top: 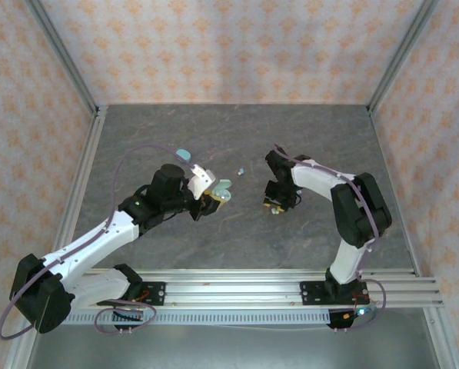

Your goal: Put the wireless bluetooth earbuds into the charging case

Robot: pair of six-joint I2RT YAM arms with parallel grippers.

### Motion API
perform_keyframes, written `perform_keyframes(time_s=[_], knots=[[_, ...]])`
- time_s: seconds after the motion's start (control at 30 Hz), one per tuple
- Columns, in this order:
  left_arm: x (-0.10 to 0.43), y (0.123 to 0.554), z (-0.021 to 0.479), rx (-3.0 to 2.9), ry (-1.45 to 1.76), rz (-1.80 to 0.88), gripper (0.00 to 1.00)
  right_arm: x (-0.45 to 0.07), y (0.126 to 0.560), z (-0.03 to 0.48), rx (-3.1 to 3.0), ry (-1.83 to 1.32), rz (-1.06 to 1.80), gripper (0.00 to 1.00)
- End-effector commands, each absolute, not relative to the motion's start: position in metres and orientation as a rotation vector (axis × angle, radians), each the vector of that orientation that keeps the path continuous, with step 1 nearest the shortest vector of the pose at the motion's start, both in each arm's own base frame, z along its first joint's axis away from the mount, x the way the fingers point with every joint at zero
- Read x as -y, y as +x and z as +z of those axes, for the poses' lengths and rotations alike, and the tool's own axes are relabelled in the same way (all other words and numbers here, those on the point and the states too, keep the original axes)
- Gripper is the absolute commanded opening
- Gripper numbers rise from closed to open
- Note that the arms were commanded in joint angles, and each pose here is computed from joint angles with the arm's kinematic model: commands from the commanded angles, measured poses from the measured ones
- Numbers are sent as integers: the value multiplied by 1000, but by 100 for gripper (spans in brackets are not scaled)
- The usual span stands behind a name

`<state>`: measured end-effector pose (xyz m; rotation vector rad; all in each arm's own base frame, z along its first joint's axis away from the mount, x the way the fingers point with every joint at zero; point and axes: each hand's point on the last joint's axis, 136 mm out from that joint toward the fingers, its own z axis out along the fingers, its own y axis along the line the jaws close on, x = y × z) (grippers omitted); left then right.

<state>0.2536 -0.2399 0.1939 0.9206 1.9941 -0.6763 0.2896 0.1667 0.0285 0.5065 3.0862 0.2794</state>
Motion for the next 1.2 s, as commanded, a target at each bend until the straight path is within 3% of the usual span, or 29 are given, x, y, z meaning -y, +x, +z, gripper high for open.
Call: perform_keyframes(time_s=[0.0, 0.43, 0.7, 0.97, 1.17], knots=[[239, 262, 206, -1978, 909, -645, 21, -156, 285, 25, -3130, 431, 155, 36], [240, 262, 205, -1981, 911, -649, 21, -170, 289, 62, -3066, 69, 201, 37], [237, 260, 206, -1975, 909, -641, 21, -150, 285, 70, -3074, -109, -19, 33], [236, 258, 206, -1982, 911, -641, 21, -159, 274, 69, -3055, -596, -218, 29], [238, 259, 209, -1968, 906, -657, 22, -170, 272, 66, -3012, -705, -231, 29]])
